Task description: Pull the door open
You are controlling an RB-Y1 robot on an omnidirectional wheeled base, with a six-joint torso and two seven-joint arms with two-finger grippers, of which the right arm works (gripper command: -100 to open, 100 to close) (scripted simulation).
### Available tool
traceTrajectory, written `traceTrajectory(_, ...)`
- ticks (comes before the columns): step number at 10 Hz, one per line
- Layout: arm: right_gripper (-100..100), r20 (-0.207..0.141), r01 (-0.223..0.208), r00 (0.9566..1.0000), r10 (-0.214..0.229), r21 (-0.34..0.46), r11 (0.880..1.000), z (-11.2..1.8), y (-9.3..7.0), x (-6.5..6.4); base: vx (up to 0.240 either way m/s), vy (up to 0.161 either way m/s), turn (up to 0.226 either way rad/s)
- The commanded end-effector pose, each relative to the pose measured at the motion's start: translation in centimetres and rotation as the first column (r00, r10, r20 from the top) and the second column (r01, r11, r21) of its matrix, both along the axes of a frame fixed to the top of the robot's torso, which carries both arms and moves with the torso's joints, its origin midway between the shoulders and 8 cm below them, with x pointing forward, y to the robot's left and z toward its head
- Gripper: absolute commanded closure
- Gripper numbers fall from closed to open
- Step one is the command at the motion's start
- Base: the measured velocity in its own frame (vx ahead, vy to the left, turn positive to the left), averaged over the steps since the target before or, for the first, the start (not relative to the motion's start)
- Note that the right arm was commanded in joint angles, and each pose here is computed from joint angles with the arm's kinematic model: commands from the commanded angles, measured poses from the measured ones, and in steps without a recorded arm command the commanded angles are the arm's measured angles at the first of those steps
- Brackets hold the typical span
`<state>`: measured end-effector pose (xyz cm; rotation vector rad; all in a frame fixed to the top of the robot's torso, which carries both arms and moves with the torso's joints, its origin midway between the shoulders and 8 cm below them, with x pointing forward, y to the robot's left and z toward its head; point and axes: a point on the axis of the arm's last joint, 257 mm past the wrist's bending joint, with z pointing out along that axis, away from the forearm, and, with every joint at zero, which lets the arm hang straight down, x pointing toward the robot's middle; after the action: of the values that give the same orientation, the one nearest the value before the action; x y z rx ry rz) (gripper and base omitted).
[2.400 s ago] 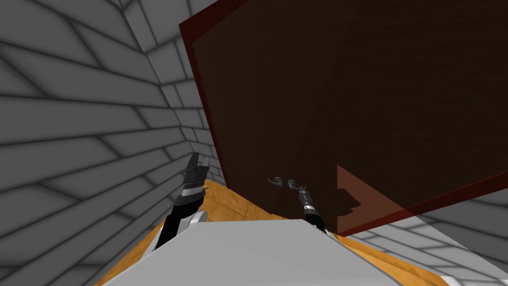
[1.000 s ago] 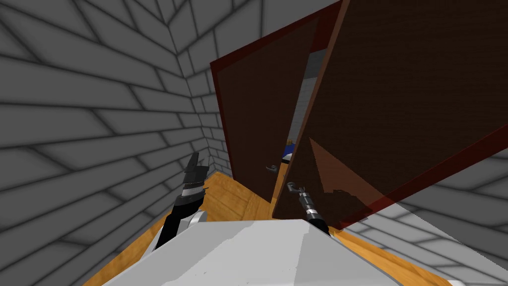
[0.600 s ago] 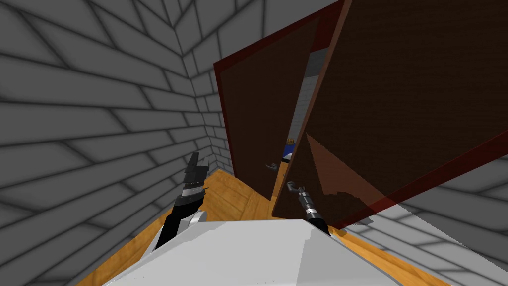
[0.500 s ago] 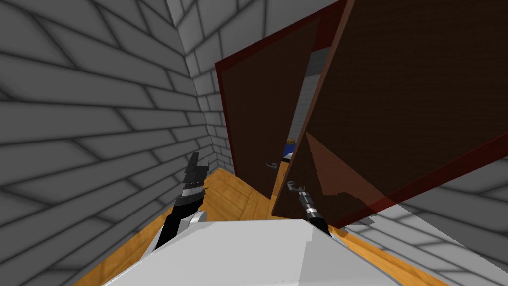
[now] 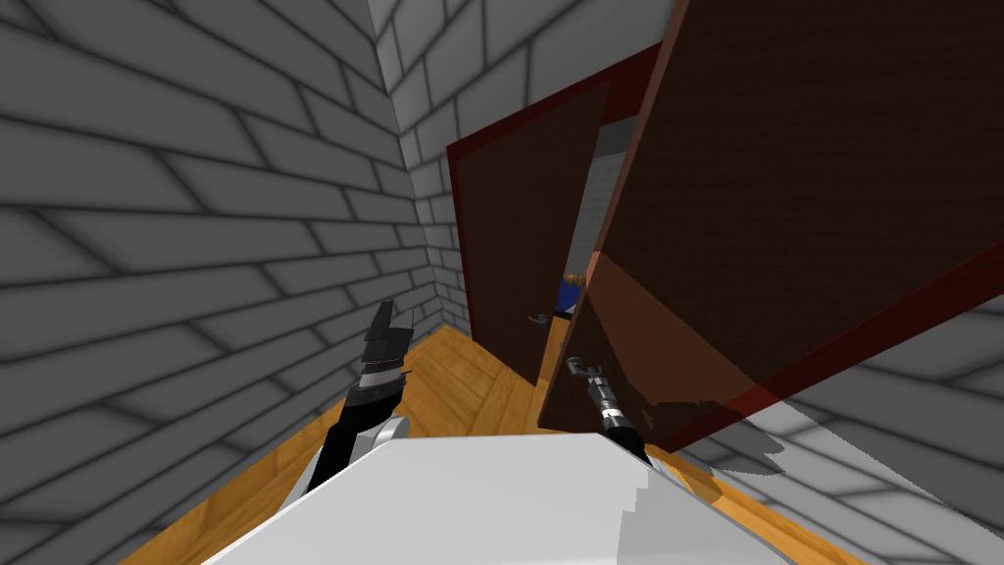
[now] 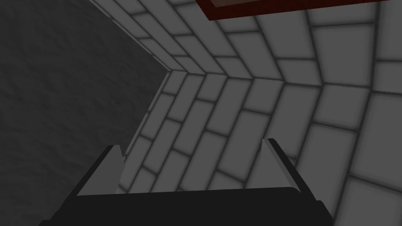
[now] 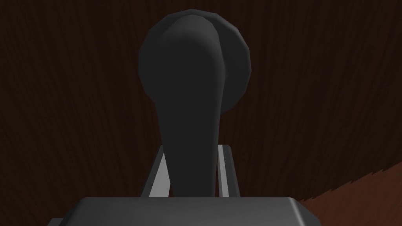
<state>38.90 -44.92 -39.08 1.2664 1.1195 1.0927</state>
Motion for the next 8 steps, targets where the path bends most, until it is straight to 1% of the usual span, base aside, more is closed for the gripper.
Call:
traceTrajectory(1, 100, 0.007, -0.027, 0.9996, 0.027, 0.011, 1.000, -0.1, 1.7, 0.7, -0.227, -0.045, 0.227)
traceTrajectory(3, 100, 0.008, -0.035, 0.9994, 0.035, 0.012, 0.999, -0.1, 2.1, 1.1, -0.246, -0.095, 0.175)
traceTrajectory(5, 100, 0.009, -0.041, 0.9991, 0.041, 0.013, 0.999, -0.1, 2.4, 1.4, -0.199, -0.085, 0.122)
traceTrajectory(6, 100, 0.009, -0.041, 0.9991, 0.041, 0.013, 0.999, -0.1, 2.4, 1.4, -0.141, -0.058, 0.056)
traceTrajectory(7, 100, 0.006, -0.033, 0.9994, 0.033, 0.010, 0.999, -0.2, 1.8, 1.2, -0.051, -0.021, 0.002)
traceTrajectory(8, 100, 0.004, -0.049, 0.9988, 0.049, 0.009, 0.999, -0.3, 1.7, 0.1, -0.152, -0.001, 0.194)
